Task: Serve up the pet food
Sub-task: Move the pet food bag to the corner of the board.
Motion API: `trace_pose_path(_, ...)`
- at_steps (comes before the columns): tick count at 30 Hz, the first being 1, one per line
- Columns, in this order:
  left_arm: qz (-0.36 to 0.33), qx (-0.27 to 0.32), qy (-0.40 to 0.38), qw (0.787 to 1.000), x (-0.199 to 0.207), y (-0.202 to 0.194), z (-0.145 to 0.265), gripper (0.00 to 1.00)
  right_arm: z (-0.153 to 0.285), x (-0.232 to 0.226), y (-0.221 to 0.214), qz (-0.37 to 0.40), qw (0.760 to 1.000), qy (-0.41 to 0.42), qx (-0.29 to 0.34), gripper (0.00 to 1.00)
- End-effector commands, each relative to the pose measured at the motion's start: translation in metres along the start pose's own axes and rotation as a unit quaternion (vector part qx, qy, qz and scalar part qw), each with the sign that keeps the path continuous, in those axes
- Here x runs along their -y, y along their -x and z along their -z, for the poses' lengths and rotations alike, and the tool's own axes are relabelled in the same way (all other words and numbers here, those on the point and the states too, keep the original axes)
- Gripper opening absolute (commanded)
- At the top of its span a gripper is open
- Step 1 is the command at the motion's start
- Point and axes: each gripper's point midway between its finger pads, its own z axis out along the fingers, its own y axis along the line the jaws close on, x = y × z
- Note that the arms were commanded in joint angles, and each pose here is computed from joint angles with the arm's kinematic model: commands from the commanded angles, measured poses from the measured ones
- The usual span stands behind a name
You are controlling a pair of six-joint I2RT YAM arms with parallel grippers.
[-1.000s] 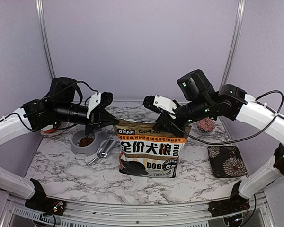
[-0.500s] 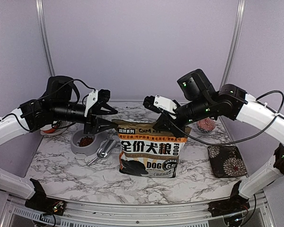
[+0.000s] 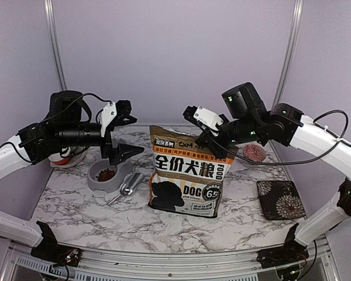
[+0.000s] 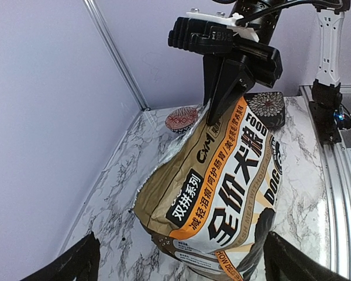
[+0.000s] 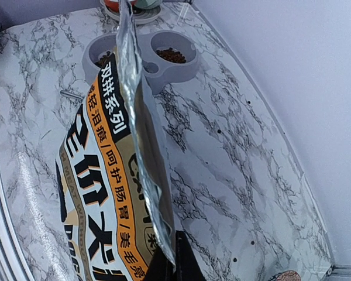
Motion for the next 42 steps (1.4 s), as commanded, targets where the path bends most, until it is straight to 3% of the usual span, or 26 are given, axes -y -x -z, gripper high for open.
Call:
trace_pose_path(1,0.000,0.014,0.064,0.998,-0.025,0.017,0.013,0.98,0.025,0.068,0.045,-0.046,0.986,-0.136,0.085,0.00)
trace_pose_path(9,0.058,0.000,0.135,0.989,-0.044,0.008,0.027,0.98,0.031,0.132,0.038,-0.102,0.964,-0.231,0.080,0.00)
trace_pose_path(16,0.114,-0.021,0.244,0.963,-0.063,-0.019,0.061,0.98,0.020,0.166,0.039,-0.129,0.950,-0.271,0.085,0.00)
trace_pose_path(29,0.180,-0.033,0.300,0.936,-0.047,-0.057,0.108,0.98,0.008,0.230,0.071,-0.138,0.927,-0.330,0.110,0.00)
trace_pose_path(42,0.238,-0.053,0.360,0.900,-0.044,-0.089,0.141,0.98,-0.003,0.295,0.074,-0.151,0.900,-0.391,0.115,0.00)
